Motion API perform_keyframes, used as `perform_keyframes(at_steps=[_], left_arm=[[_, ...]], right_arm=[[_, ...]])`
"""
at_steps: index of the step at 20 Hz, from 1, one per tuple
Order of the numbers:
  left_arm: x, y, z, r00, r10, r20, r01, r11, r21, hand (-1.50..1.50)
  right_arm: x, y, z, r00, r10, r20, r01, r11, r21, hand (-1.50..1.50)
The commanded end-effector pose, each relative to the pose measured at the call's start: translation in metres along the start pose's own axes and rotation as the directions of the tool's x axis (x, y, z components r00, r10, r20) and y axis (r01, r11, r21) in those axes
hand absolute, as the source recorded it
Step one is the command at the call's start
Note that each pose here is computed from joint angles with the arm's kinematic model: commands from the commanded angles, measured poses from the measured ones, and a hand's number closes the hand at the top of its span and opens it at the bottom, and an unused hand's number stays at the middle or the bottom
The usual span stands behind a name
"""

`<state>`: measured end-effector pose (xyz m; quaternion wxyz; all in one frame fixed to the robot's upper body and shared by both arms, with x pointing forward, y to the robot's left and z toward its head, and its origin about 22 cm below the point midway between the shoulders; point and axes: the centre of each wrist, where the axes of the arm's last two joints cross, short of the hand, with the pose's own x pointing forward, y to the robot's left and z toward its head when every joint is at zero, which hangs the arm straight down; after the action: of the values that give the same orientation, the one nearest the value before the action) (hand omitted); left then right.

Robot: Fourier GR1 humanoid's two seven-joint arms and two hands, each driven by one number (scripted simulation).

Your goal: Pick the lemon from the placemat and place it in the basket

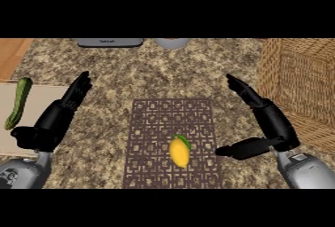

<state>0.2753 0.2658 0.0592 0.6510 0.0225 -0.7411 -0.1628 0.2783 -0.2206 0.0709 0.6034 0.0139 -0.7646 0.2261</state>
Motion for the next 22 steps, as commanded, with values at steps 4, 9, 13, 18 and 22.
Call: perform_keyframes(at_steps=[4, 9, 13, 18, 22], left_arm=[[-0.011, 0.006, -0.001, 1.0, 0.011, 0.012, -0.011, 1.0, 0.012, 0.0], [0.002, 0.0, 0.002, 1.0, -0.005, 0.019, 0.005, 1.0, -0.002, 0.0], [0.001, 0.002, -0.003, 1.0, -0.008, -0.002, 0.008, 1.0, -0.009, 0.0], [-0.017, -0.004, -0.007, 1.0, 0.006, 0.005, -0.006, 1.0, -0.011, 0.0], [-0.011, -0.003, -0.009, 1.0, 0.0, -0.002, 0.0, 1.0, -0.018, 0.0]], right_arm=[[0.03, -0.066, -0.004, 0.97, 0.201, -0.135, -0.144, 0.928, 0.344, -1.5], [0.033, -0.085, 0.012, 0.977, 0.172, -0.126, -0.097, 0.885, 0.455, -1.5], [0.002, -0.104, 0.031, 0.974, 0.155, -0.164, -0.071, 0.901, 0.428, -1.5], [-0.011, -0.09, 0.04, 0.98, 0.141, -0.139, -0.073, 0.909, 0.409, -1.5], [-0.019, -0.052, 0.047, 0.98, 0.108, -0.168, -0.039, 0.928, 0.37, -1.5]])
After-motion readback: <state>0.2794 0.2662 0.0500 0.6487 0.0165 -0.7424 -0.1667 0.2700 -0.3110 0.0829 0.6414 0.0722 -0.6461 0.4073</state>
